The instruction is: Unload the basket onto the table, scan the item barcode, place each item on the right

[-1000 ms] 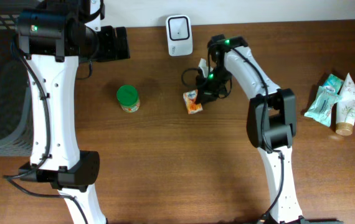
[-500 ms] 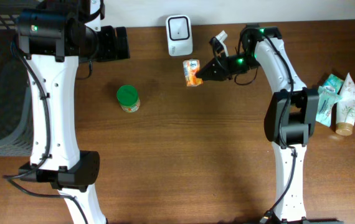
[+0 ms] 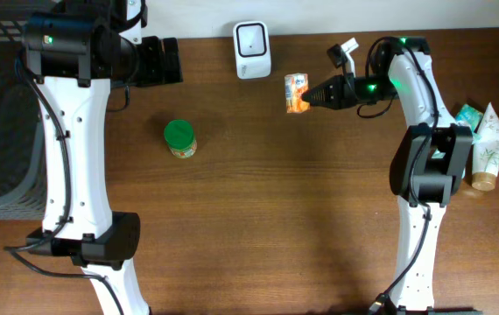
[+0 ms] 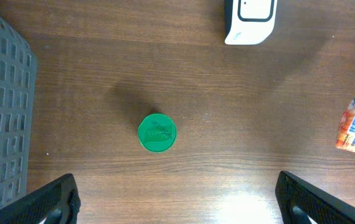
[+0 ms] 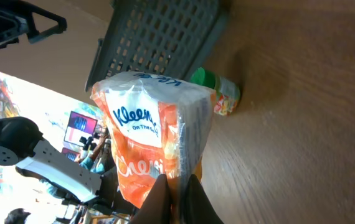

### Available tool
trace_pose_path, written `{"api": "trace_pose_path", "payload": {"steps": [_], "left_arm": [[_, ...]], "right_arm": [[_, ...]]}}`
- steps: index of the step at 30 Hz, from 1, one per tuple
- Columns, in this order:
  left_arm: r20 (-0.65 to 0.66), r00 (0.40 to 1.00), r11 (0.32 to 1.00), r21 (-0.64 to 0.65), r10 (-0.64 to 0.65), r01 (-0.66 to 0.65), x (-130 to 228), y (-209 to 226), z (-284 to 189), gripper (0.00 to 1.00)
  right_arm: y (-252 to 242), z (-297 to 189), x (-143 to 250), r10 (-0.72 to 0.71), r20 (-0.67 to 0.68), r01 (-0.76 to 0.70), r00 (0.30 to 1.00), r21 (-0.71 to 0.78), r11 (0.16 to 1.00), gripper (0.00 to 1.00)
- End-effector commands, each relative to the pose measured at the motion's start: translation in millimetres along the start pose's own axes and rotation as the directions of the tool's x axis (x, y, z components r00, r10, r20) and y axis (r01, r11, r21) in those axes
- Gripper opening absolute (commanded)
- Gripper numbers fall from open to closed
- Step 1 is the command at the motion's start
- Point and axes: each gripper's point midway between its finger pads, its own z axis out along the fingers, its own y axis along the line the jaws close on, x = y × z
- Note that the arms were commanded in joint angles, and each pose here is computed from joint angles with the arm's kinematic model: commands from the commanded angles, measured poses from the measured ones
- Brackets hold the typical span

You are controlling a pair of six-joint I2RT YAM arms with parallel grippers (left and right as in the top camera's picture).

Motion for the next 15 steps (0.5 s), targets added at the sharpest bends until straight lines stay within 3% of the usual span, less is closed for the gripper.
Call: {"api": "trace_pose_path", "payload": {"steps": [1,15], "left_arm": [[0.024,1.000,1.000,0.007,0.019,-0.019,-1.3,-2.3,-9.3,0.99],[0.024,1.000,1.000,0.007,0.019,-0.019,-1.3,-2.3,-9.2,0.99]], "right_arm": [[10.4,5.9,-9.7,-0.052,0.051,0.055,0.997,-0.054,0.997,0.04],[23.3,20.5,-15.6,-0.058,0.078,0.066,0.995,-0.114,0.991,0.04]]}}
